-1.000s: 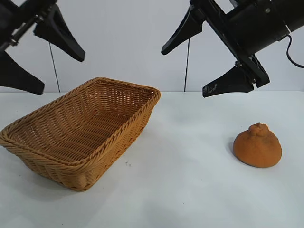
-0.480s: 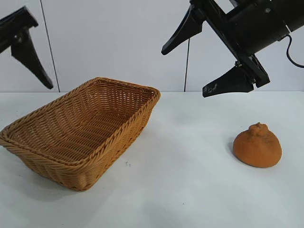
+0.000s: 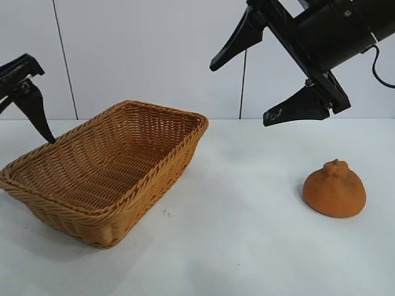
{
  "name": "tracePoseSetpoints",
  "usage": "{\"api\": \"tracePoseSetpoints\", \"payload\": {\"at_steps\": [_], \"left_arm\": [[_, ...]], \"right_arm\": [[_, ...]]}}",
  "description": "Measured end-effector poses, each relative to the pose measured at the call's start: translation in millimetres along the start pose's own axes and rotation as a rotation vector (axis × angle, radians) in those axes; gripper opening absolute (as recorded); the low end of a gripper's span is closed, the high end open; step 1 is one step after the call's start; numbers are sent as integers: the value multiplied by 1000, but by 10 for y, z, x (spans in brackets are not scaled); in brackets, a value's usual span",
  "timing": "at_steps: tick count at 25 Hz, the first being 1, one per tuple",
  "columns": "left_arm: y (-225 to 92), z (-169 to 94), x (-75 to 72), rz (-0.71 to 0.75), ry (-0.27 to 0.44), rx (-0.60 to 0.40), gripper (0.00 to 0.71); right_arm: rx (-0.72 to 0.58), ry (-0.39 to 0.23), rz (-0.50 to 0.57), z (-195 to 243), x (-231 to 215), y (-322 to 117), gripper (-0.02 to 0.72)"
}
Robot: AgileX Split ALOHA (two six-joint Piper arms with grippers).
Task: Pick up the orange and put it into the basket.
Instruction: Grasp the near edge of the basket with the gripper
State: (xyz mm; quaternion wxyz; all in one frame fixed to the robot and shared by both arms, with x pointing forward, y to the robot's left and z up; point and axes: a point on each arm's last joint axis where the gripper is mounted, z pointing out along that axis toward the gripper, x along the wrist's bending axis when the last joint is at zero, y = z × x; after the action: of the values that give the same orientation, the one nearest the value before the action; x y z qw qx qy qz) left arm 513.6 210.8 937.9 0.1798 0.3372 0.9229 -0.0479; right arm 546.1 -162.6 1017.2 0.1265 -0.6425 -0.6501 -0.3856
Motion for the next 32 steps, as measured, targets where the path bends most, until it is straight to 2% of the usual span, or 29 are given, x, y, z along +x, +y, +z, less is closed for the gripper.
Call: {"api": "tracePoseSetpoints", "payload": {"at_steps": [6,8,12,15,20,22,26,32], "left_arm": [[-84,368,14,27,51,17,613],[-104,407,16,33,58,21,613],[-89,415,-15,35,26,-1,599],[-82,422,-23,32,16,-8,503],[-58,426,-21,-29,9,-14,163],[-28,422,-29,-55,-4,-24,83],[21,391,-46,-24,25,-6,83],[340,181,-268,132,19,1,83]], "right_arm": [[-12,-5,0,0,-5,11,694],[-12,-5,0,0,-5,11,694],[-12,-5,0,0,-5,11,694],[-12,-5,0,0,-5,11,694],[-12,-5,0,0,-5,11,694],[-12,-5,0,0,-5,11,694],[-12,-5,0,0,-5,11,694],[-10,-5,0,0,-4,9,694]]}}
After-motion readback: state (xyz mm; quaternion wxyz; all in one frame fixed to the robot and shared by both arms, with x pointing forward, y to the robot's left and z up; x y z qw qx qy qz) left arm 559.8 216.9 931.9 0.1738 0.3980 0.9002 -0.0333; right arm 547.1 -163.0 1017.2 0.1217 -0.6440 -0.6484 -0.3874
